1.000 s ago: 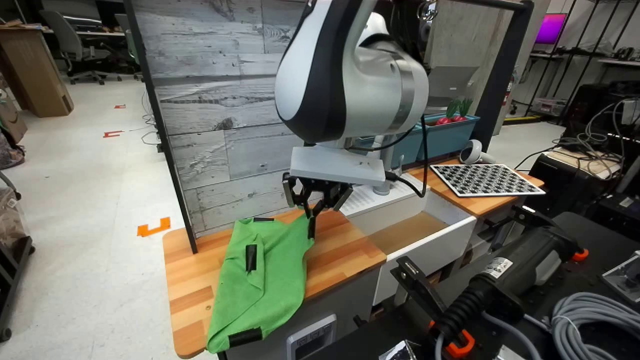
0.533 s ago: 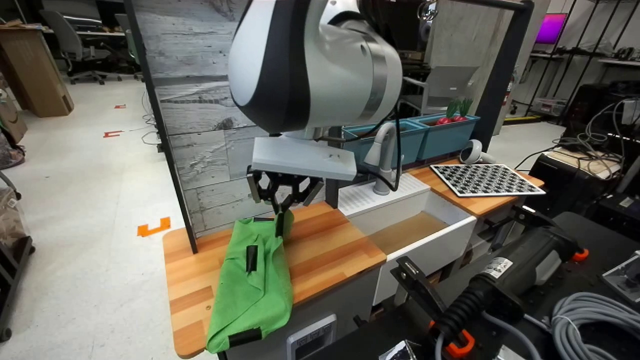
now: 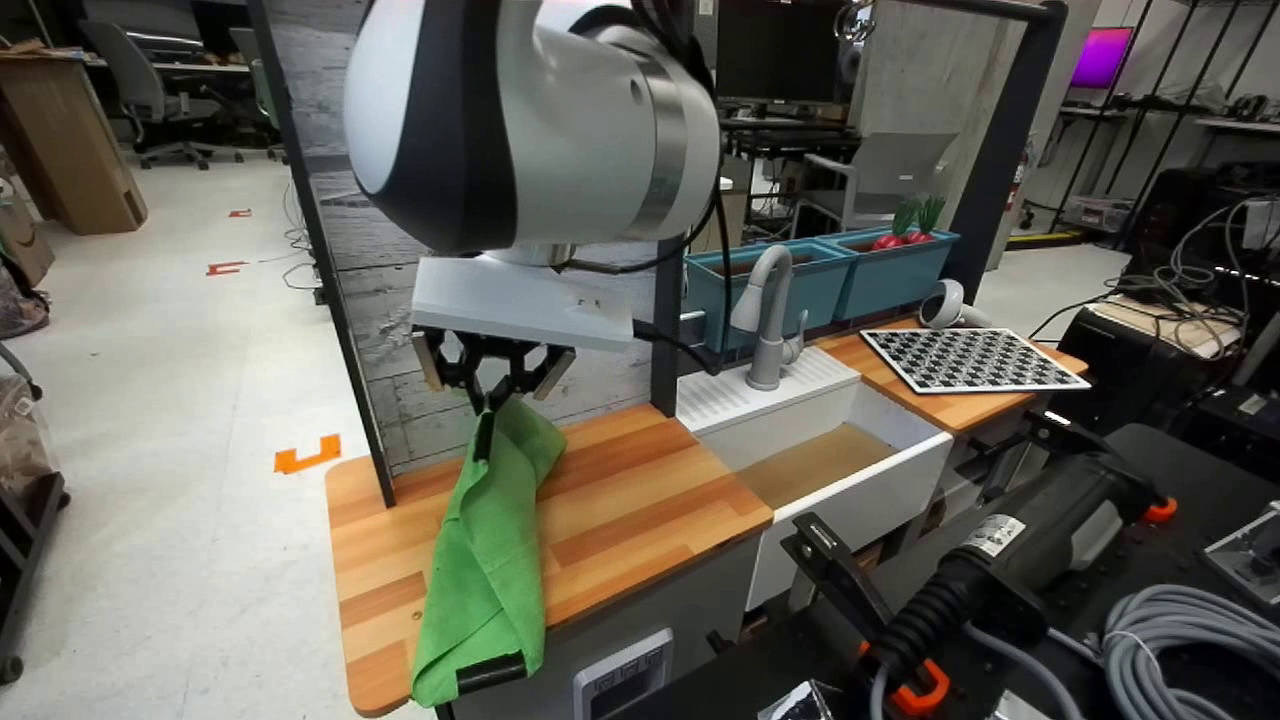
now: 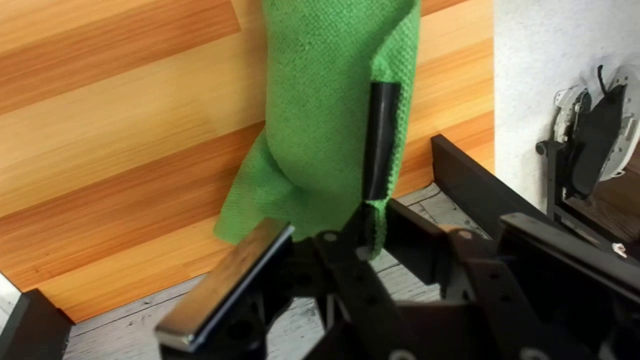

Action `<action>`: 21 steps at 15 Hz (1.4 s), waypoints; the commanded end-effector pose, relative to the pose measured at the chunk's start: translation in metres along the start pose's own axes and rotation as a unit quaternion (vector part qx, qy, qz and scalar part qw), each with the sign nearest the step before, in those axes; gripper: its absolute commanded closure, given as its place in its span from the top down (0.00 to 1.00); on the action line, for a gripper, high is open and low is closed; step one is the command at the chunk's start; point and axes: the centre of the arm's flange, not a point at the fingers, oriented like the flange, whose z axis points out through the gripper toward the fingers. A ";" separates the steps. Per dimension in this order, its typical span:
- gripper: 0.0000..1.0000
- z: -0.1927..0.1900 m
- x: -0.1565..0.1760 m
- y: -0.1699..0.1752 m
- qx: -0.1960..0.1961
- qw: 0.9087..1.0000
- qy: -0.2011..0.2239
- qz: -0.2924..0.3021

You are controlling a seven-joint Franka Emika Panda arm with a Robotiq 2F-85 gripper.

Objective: Fold the cloth once

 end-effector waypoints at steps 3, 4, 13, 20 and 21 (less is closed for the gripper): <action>0.03 0.041 0.013 -0.017 0.004 1.000 -0.007 -0.003; 0.03 0.048 0.013 -0.018 0.002 1.000 -0.010 -0.003; 0.03 0.092 0.009 -0.021 -0.012 0.999 -0.034 -0.006; 0.64 0.092 -0.001 -0.015 -0.009 0.999 -0.041 -0.006; 0.73 0.088 -0.001 -0.014 -0.008 0.999 -0.043 -0.006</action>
